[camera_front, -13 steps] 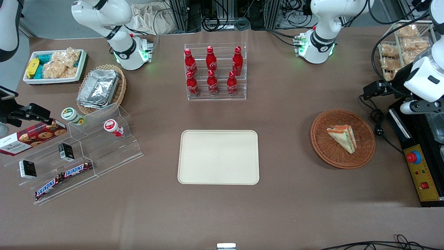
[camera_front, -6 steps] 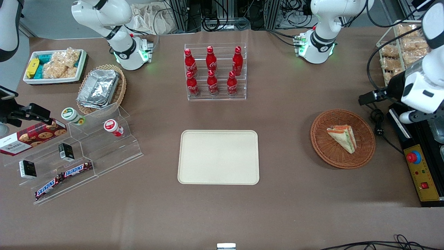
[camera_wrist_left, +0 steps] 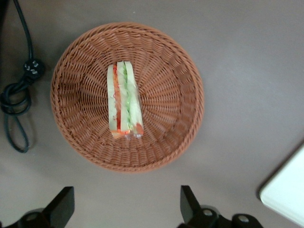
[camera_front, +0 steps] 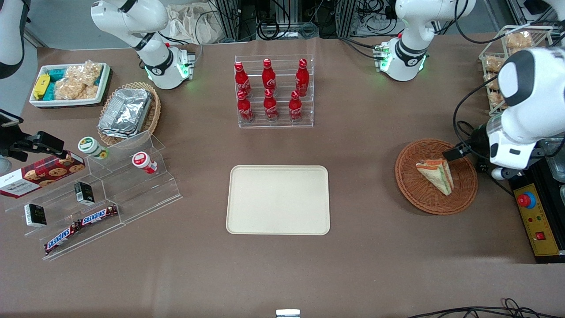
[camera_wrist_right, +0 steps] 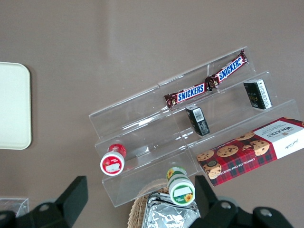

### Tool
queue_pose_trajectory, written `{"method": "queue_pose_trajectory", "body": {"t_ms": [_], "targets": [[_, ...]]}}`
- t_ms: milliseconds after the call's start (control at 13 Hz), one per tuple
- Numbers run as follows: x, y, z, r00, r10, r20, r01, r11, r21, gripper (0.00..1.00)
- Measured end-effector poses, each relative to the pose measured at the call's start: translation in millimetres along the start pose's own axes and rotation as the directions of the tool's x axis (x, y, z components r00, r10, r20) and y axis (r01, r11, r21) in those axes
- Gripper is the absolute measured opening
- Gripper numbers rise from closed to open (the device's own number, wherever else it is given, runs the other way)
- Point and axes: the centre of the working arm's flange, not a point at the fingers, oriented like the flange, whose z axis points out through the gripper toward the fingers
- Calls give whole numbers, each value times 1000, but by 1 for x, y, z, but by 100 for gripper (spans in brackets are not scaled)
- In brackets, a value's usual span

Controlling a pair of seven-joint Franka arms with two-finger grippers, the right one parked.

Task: Place sandwich from basket to tray
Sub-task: 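Lower the left gripper and grasp the wrapped sandwich, then lift the sandwich and carry it over the cream tray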

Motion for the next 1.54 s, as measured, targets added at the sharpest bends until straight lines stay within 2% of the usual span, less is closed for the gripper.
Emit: {"method": "queue_pose_trajectory", "body": {"t_ms": [231,615,923,1000,1308,1538], "targets": [[7,-28,68,995,-95,-39,94,995,-27,100],[23,-32,131,978,-202,-50,201,979,-34,100],[27,-32,152,975,-217,-46,216,976,-29,98],[28,-31,159,975,-217,-47,216,976,-28,93],[28,-27,178,977,-210,-41,209,978,-20,47],[25,-12,168,983,-173,-58,172,985,-34,24]]}}
